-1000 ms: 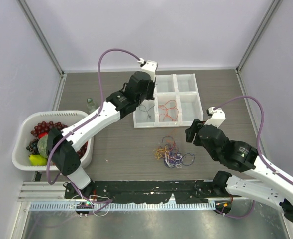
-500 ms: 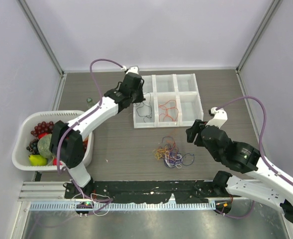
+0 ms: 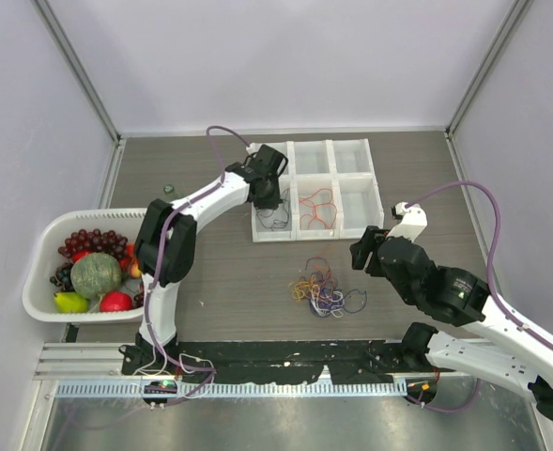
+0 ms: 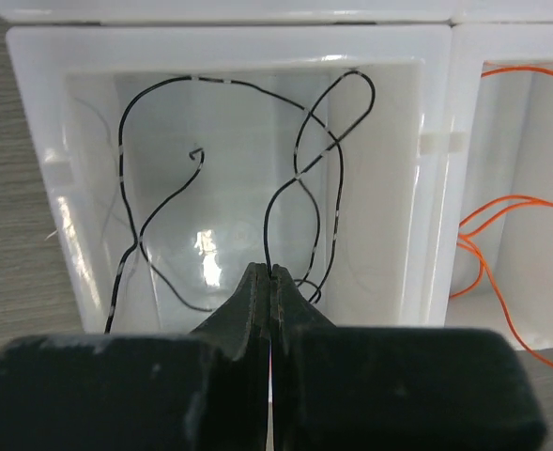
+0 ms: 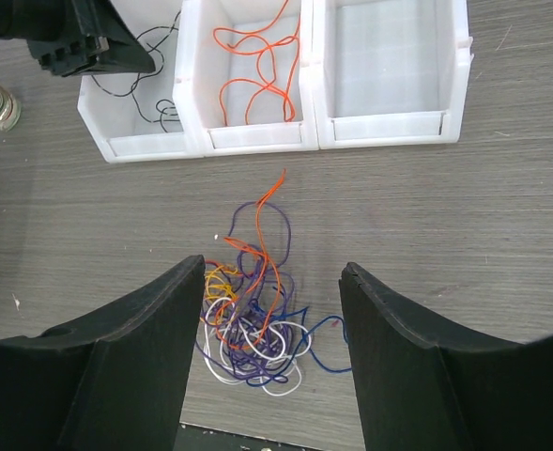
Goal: Untangle the cables
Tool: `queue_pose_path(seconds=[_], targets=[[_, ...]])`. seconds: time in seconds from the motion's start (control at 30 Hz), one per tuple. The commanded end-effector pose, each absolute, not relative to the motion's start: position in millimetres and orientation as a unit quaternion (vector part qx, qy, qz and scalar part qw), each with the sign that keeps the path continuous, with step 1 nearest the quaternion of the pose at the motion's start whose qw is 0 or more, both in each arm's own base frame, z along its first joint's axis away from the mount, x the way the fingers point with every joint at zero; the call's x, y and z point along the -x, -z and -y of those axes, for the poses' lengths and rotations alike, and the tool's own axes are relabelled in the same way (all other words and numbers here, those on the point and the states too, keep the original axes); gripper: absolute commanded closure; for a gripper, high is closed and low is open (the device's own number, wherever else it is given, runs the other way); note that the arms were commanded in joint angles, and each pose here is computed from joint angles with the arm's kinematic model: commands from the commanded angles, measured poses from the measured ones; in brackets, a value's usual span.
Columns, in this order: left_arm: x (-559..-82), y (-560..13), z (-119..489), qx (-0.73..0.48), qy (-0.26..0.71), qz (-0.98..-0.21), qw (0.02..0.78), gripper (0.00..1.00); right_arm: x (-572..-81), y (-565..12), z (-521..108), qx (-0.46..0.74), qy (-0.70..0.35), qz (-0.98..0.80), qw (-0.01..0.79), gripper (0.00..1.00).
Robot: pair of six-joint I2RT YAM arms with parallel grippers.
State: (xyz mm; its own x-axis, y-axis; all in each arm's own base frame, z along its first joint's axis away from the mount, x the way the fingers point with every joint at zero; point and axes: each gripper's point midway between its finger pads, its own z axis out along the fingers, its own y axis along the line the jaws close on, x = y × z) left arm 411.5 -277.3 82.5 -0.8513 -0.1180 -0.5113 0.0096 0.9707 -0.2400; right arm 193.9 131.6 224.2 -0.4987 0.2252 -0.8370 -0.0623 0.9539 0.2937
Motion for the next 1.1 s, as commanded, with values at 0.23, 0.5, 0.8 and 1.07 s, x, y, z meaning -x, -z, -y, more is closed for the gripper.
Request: queue_pose_path(seconds=[0.23, 0.5, 0.8, 1.07], targets=[[-421, -109, 286, 0.007, 0.134, -0.953, 0.271, 0.75, -201, -226, -145, -0.033, -0.142, -0.858, 0.493, 0.35], [-404, -167, 281, -0.002, 0.172, -0.938, 0.301, 0.4, -196, -205, -155, -0.039, -0.158, -0.87, 0.465, 0.35], [-361, -231, 285, -0.017, 0.261, -0.915, 0.306, 0.12, -212, -158, -159, -0.035, -0.152, -0.912, 0.379, 0.25], [-293, -242, 313, -0.053, 0.388, -0.886, 0.247, 0.37, -229, -132, -189, -0.023, -0.281, -0.916, 0.284, 0.31]])
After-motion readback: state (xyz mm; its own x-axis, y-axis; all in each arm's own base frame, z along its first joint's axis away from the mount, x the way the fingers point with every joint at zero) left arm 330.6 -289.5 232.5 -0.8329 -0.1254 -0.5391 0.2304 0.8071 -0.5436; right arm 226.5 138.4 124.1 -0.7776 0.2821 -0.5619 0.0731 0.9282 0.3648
